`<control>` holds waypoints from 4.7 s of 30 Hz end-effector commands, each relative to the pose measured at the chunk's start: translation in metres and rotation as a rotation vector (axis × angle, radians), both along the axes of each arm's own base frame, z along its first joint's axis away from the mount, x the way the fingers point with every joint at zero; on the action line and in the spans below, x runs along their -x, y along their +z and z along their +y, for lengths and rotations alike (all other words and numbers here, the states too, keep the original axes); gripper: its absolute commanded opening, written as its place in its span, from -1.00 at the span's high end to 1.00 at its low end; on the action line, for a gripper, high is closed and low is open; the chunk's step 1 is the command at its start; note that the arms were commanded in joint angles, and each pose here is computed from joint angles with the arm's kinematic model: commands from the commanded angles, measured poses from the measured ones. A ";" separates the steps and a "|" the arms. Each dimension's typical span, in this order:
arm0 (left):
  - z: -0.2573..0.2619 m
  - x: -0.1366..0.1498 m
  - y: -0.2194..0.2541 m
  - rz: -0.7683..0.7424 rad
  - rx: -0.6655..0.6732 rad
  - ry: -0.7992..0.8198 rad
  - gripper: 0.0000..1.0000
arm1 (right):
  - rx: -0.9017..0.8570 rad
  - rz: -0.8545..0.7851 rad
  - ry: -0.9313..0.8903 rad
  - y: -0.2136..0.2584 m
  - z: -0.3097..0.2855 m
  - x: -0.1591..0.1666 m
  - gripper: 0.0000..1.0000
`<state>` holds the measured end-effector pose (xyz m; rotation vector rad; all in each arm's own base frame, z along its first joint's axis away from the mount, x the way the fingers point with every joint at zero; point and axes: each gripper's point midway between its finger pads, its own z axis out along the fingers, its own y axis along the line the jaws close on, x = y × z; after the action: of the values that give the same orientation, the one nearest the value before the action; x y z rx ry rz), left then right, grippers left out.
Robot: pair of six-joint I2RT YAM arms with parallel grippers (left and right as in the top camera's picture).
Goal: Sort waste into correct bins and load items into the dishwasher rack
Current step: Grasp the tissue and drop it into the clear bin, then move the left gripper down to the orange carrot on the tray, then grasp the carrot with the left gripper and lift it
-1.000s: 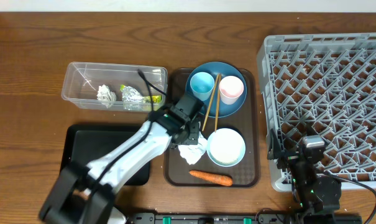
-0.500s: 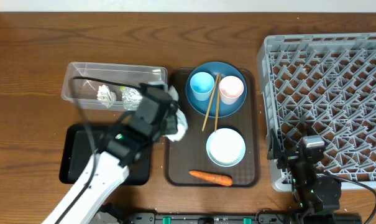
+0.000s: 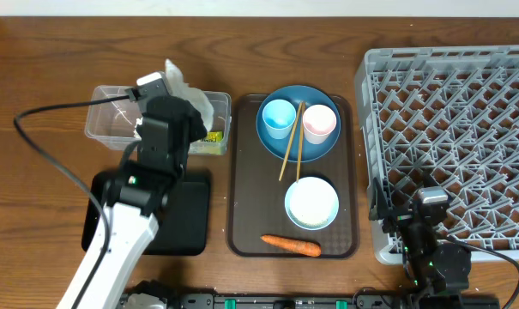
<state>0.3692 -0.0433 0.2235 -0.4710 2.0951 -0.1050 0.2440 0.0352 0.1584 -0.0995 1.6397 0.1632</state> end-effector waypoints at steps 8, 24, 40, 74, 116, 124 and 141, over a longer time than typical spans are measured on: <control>0.042 -0.037 -0.076 0.155 -0.089 0.105 0.88 | 0.005 0.005 0.010 -0.002 0.002 0.000 -0.99; 0.021 -0.014 -0.040 0.118 0.013 -0.012 -0.25 | 0.005 0.005 0.010 -0.002 0.002 0.000 -0.99; -0.056 0.198 -0.053 0.729 0.508 -0.319 -0.33 | 0.005 0.005 0.010 -0.002 0.002 0.000 -0.99; -0.160 0.200 -0.094 0.805 0.511 -0.138 -0.08 | 0.005 0.005 0.010 -0.002 0.002 0.000 -0.99; -0.200 0.235 -0.198 1.036 0.323 -0.014 -0.01 | 0.005 0.005 0.010 -0.002 0.002 0.000 -0.98; -0.198 0.230 -0.200 1.005 0.315 -0.006 -0.01 | 0.005 0.005 0.010 -0.002 0.002 0.000 -0.98; -0.194 0.227 -0.218 0.965 0.348 0.018 0.08 | 0.005 0.005 0.010 -0.002 0.002 0.000 -0.99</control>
<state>0.1405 -0.2448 0.0109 -0.8546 3.0585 -0.3255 0.2440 0.0352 0.1582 -0.0995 1.6404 0.1632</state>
